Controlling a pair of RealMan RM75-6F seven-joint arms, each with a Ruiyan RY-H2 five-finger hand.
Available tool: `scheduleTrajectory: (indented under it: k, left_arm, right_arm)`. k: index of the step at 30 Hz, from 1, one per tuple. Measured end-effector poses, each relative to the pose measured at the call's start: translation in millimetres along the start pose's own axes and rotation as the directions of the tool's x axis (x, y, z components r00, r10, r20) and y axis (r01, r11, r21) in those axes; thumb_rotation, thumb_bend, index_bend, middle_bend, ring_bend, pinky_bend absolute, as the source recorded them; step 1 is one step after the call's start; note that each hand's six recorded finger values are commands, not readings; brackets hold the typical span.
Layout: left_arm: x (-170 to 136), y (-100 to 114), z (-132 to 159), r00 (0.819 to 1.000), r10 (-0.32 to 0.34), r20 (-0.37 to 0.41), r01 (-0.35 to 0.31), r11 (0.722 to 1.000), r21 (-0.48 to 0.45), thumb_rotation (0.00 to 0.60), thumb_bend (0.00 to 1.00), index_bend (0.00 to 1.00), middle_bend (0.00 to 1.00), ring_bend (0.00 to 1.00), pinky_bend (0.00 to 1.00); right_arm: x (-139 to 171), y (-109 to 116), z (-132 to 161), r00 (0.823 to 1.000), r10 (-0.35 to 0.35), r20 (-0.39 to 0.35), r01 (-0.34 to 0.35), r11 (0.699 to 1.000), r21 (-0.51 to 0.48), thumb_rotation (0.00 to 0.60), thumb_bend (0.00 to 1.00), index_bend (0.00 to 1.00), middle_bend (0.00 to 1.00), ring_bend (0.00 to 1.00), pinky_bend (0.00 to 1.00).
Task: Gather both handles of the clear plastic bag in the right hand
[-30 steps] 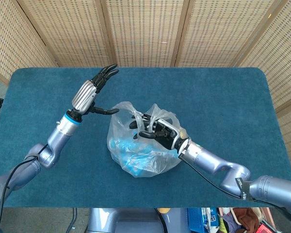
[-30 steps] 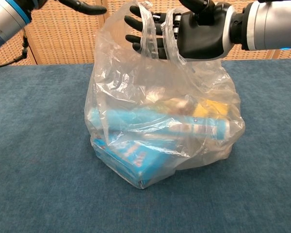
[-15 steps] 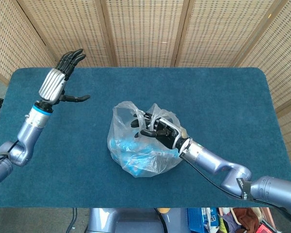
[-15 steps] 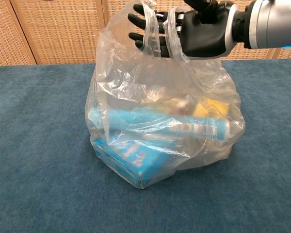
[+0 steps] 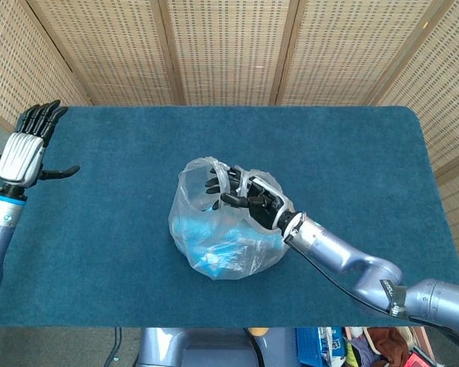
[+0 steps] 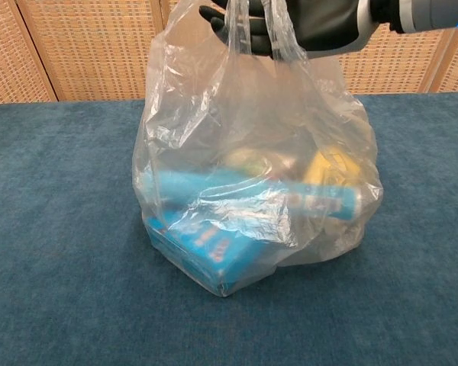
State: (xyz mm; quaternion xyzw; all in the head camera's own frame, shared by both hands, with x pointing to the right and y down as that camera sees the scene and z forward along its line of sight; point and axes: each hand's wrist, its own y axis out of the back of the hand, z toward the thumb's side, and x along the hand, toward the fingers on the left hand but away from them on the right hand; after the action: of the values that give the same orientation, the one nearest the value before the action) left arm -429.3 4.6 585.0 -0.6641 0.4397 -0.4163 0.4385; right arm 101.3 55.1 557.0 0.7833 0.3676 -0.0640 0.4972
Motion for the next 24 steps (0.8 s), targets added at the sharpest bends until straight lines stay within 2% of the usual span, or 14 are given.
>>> scheduleTrajectory:
  k: [9, 17, 24]
  left_arm:
    - [-50.1, 0.8, -37.5, 0.989, -0.002, -0.149, 0.002, 1.000, 0.000, 0.600, 0.00, 0.00, 0.00, 0.00, 0.01]
    - [-93.8, -1.9, -56.2, 0.969, -0.005, -0.248, 0.005, 1.000, 0.000, 0.600, 0.00, 0.00, 0.00, 0.00, 0.01]
    - [-109.9, -3.9, -62.2, 0.960, -0.006, -0.282, 0.000, 1.000, -0.021, 0.600, 0.00, 0.00, 0.00, 0.00, 0.01]
  right_arm:
    - [4.0, -15.3, 15.8, 1.000, -0.009, -0.012, 0.009, 1.000, 0.029, 0.600, 0.23, 0.29, 0.52, 0.44, 0.44]
    - [5.0, -23.9, 27.0, 0.999, -0.035, -0.010, 0.036, 0.996, 0.077, 0.600, 0.23, 0.51, 0.66, 0.66, 0.54]
    - [6.0, -26.9, 28.6, 0.997, -0.074, 0.009, 0.072, 0.988, 0.138, 0.600, 0.14, 0.58, 0.70, 0.70, 0.54]
